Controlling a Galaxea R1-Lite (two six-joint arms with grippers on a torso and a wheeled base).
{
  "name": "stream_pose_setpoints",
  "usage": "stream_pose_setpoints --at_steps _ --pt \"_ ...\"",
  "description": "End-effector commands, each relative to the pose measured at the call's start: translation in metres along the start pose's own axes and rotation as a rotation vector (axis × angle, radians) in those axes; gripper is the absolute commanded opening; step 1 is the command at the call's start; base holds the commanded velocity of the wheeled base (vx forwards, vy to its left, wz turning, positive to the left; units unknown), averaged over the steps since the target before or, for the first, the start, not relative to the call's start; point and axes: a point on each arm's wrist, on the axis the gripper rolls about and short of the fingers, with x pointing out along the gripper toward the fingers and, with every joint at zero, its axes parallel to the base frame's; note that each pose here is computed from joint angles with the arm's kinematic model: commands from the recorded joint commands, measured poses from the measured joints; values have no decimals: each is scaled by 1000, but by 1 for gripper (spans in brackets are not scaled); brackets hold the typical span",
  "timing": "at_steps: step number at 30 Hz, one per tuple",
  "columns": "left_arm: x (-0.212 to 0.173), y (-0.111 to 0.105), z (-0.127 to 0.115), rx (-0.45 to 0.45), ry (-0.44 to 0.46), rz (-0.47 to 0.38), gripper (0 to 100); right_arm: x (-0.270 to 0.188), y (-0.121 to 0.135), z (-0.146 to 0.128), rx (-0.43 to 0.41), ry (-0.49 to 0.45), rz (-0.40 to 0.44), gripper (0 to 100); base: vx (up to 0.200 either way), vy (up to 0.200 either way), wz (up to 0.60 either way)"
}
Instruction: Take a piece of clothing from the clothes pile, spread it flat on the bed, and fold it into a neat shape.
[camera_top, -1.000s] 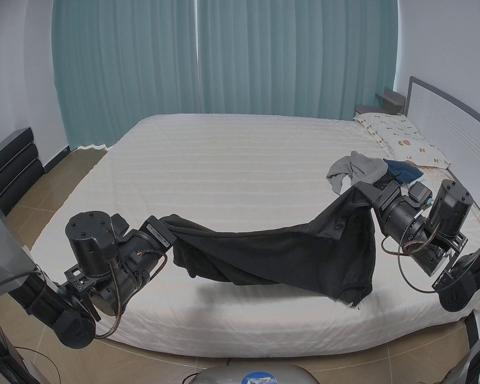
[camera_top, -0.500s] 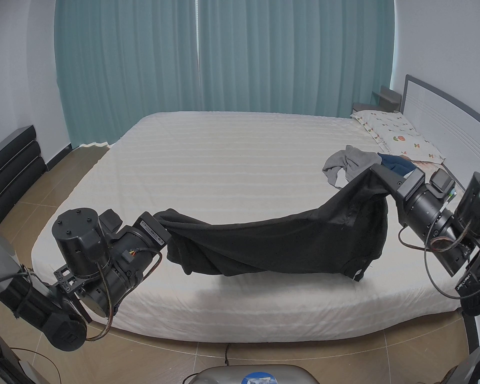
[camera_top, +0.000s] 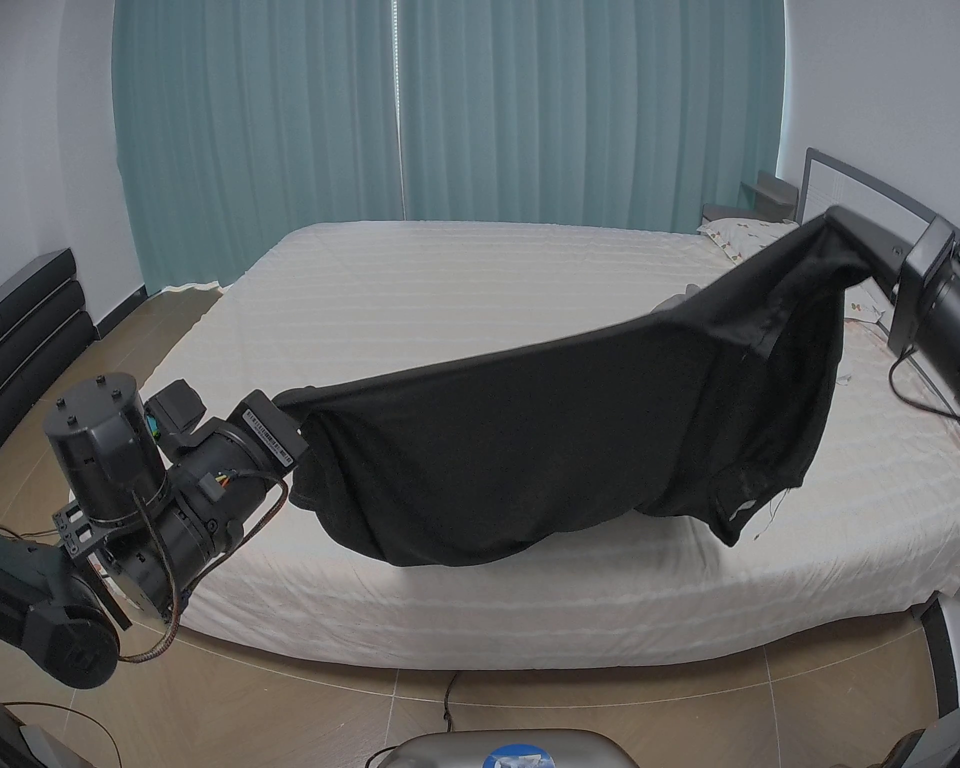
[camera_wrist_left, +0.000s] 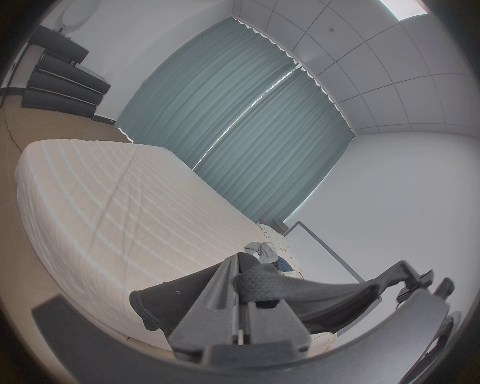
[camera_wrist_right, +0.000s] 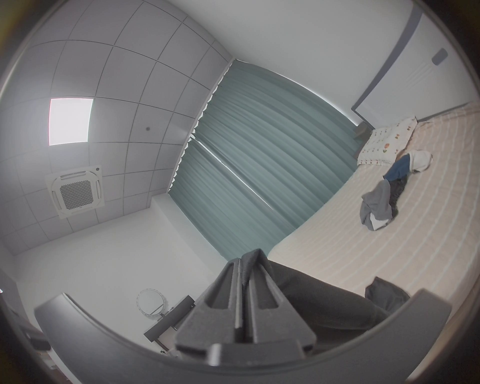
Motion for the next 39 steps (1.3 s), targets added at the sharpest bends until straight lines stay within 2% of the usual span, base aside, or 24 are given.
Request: stream_pose_setpoints --at_steps 1,5,8,9,10,12,13,14,20,22,23,25,27,31,39 --pt "7 -12 25 7 -39 26 0 -1 45 50 -7 -80 67 0 0 0 0" --pt "16 -16 42 4 -59 45 0 24 42 52 -34 -69 16 0 100 0 0" --pt "24 -18 46 10 -24 56 0 47 29 44 -48 -50 -27 0 200 0 0" --pt "31 -18 48 9 1 62 0 63 17 33 -62 -24 -61 0 200 0 0" --pt "31 -18 48 9 1 62 0 63 17 33 -62 -24 -61 0 200 0 0" --pt "45 -14 48 -4 24 69 0 89 -11 11 -100 31 -135 0 200 0 0" --pt "47 -14 47 -4 26 68 0 90 -13 10 -103 34 -140 0 200 0 0" --pt "57 -9 49 -5 23 78 0 105 -32 -1 -120 42 -170 0 200 0 0" --pt "96 10 47 -10 18 136 0 141 -76 -22 -133 -16 -184 0 200 0 0" --pt "102 13 45 -15 21 144 0 144 -80 -25 -135 -17 -185 0 200 0 0" --pt "117 19 37 -29 37 155 0 153 -91 -31 -138 -13 -197 0 200 0 0" --pt "120 20 35 -30 41 157 0 155 -94 -33 -139 -9 -202 0 200 0 0" --pt "144 36 21 -27 65 192 0 168 -112 -43 -141 -3 -220 0 200 0 0" --pt "164 46 9 -27 82 210 0 182 -130 -57 -144 7 -234 0 200 0 0" --pt "205 78 -35 -56 118 240 0 193 -201 -122 -145 79 -309 0 50 0 0"
